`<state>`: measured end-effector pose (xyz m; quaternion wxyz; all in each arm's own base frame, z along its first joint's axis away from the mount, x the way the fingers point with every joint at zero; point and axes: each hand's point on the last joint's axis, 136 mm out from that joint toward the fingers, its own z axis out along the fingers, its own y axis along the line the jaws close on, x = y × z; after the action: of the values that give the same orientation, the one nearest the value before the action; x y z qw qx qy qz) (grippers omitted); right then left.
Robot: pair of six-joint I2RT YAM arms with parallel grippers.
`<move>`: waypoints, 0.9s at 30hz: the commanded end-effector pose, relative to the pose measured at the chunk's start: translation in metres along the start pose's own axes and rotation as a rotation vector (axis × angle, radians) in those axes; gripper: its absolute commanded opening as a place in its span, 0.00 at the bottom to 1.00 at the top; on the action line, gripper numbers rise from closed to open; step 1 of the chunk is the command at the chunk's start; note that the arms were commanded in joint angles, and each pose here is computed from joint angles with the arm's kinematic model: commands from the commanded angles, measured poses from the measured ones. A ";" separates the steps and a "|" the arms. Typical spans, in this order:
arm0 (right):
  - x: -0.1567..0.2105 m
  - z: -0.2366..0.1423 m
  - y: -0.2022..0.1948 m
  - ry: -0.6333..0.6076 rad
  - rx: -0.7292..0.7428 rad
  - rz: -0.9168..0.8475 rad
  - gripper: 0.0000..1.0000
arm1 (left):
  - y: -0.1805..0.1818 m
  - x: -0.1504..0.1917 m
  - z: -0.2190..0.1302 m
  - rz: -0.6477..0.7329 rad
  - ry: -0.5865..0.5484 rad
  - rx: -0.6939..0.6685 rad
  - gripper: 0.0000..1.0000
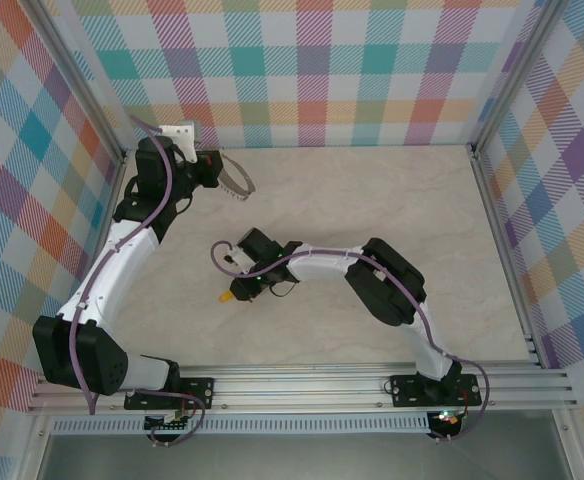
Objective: Put the keys on the keyring
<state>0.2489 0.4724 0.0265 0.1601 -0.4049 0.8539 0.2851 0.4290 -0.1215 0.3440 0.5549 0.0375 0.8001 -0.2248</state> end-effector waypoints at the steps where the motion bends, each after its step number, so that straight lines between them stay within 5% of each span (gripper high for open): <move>1: -0.013 -0.008 0.007 -0.028 0.020 -0.050 0.35 | -0.006 -0.024 -0.012 -0.003 -0.063 0.023 0.00; 27: -0.013 -0.001 0.008 -0.020 0.030 -0.078 0.31 | -0.007 -0.022 -0.009 -0.019 -0.055 0.036 0.00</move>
<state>0.2544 0.4784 0.0335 0.1870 -0.4185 0.8474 0.2681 0.4283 -0.1231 0.3440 0.5508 0.0318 0.8003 -0.2347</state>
